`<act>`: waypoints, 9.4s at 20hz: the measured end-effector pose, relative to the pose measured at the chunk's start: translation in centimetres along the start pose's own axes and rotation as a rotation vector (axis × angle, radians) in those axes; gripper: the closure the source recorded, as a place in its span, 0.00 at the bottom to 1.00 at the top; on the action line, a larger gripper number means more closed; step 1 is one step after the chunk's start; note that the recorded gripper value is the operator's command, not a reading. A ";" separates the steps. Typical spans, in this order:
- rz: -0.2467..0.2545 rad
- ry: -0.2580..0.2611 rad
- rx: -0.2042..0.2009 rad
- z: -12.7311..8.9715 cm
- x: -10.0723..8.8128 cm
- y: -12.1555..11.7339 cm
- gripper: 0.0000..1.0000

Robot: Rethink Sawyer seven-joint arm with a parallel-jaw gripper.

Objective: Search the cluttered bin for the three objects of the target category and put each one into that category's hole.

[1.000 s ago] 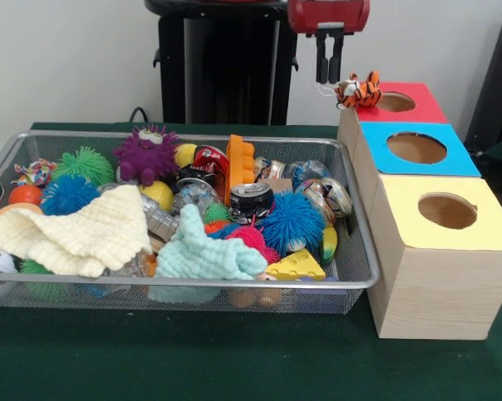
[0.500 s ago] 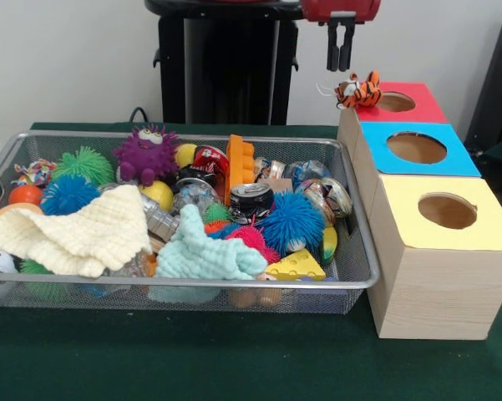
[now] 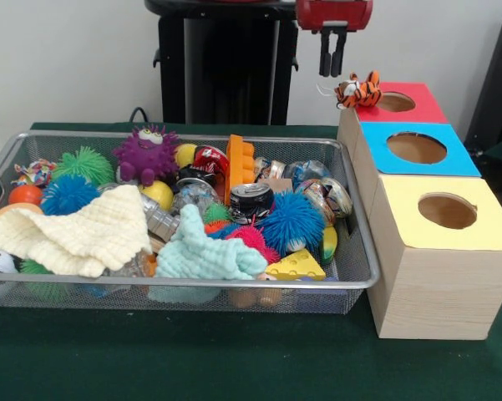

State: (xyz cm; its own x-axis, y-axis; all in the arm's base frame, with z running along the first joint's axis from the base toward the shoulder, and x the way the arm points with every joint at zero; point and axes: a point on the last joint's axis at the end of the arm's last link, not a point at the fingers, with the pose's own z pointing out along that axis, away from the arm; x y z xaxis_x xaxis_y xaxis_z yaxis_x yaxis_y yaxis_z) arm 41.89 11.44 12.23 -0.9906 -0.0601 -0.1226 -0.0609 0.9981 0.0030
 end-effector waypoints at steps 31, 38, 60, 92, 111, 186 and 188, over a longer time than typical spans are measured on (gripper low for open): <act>0.036 0.058 -0.020 2.2 0.6 -0.8 1.00; 0.019 0.088 -0.022 3.8 1.5 -0.9 1.00; 0.031 0.068 -0.042 4.1 2.4 1.0 1.00; 0.142 0.030 -0.045 4.3 5.5 2.5 1.00; 0.252 -0.005 -0.098 3.3 2.7 -1.2 1.00; 0.262 0.039 -0.098 -3.1 -4.3 -2.6 1.00; 0.258 0.035 -0.091 -3.4 -4.3 -2.6 1.00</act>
State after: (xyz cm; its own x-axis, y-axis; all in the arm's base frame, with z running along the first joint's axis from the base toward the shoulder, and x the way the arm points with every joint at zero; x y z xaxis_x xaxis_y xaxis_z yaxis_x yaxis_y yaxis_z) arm 45.93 9.05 16.14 -0.9783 0.1943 -0.0722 0.1850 0.9755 0.1189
